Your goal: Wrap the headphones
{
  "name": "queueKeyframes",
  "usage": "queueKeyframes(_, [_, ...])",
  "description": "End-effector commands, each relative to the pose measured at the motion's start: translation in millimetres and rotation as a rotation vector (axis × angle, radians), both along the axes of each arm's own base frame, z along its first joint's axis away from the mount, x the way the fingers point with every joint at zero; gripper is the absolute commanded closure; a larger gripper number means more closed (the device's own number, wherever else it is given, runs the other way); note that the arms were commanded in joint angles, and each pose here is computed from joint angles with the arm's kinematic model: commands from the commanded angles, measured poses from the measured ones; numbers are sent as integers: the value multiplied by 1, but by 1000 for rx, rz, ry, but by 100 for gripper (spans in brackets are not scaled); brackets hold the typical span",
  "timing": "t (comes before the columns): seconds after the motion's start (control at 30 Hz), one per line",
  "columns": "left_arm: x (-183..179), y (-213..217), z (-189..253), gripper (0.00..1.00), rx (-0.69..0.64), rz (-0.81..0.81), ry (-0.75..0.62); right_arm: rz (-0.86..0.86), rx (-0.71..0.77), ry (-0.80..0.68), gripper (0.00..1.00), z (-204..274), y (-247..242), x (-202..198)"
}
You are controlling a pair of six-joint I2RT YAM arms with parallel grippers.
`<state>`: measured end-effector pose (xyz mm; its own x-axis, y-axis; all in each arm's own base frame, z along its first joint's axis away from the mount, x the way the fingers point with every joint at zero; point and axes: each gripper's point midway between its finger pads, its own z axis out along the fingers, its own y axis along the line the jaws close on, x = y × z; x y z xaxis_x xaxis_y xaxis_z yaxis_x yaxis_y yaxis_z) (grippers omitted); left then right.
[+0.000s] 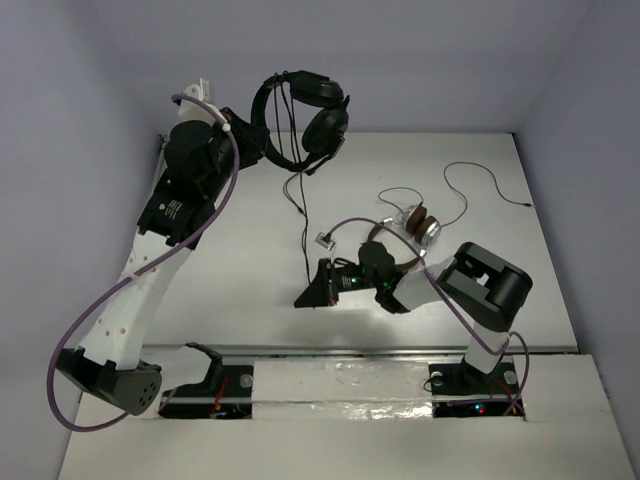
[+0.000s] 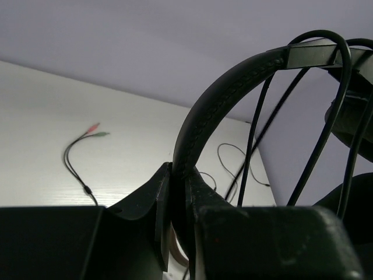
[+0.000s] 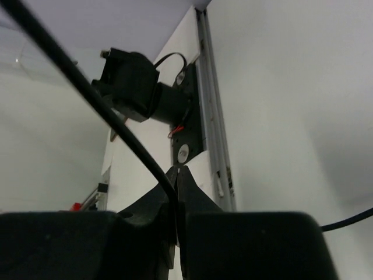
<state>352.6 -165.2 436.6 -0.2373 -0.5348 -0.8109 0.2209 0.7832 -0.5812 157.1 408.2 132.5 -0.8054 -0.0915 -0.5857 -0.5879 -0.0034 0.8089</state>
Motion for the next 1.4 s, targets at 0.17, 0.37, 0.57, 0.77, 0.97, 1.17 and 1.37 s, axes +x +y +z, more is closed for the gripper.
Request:
queueKeyframes(0.17, [30, 20, -4, 100, -81, 166, -39, 4, 31, -70, 100, 29, -1, -40])
queueKeyframes(0.37, [39, 53, -52, 100, 63, 344, 51, -11, -214, -162, 100, 27, 5, -72])
queueKeyframes(0.57, [17, 83, -114, 100, 247, 479, 184, -21, -379, -246, 100, 60, -17, -87])
queueKeyframes(0.77, [-26, 68, -181, 100, 465, 452, 324, -83, -492, -381, 100, 97, -45, -74])
queueKeyframes(0.97, [-63, 35, -230, 100, 644, 218, 427, -267, -598, -567, 100, 137, -71, -32])
queueKeyframes(1.17, [-94, 3, -240, 100, 688, -77, 440, -449, -653, -621, 100, 157, -100, 26])
queueKeyframes(1.37, [-97, 7, -249, 100, 695, -56, 474, -340, -597, -578, 100, 167, -91, 23])
